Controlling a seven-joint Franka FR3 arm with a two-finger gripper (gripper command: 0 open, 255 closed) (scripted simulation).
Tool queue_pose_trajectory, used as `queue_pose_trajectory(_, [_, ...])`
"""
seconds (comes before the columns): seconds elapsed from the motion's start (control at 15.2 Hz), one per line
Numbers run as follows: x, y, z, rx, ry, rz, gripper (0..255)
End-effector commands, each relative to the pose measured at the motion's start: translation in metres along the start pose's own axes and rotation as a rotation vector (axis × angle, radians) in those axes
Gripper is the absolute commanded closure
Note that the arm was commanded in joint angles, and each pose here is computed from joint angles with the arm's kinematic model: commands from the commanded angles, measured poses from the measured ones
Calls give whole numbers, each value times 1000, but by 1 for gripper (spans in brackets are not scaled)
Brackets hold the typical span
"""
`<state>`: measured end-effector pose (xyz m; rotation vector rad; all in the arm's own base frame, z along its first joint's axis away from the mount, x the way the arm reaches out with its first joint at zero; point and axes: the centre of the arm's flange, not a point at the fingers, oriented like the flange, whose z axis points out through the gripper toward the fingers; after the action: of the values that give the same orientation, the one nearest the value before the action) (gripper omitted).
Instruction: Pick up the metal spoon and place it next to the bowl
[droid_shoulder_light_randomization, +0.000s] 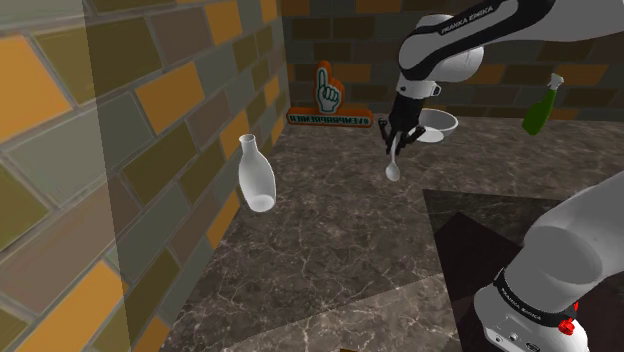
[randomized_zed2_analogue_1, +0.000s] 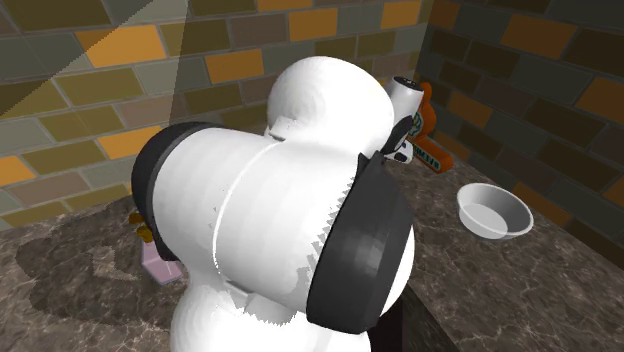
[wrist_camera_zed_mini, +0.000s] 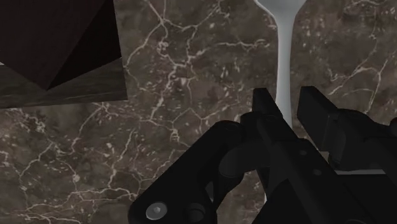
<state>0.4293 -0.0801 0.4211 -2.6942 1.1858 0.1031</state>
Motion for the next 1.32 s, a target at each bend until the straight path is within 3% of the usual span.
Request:
queue_pose_trajectory(0.0, [18,18,-4,0,0,-1,255])
queue_pose_trajectory(1.25, [186,197,-56,0,0,-1,255])
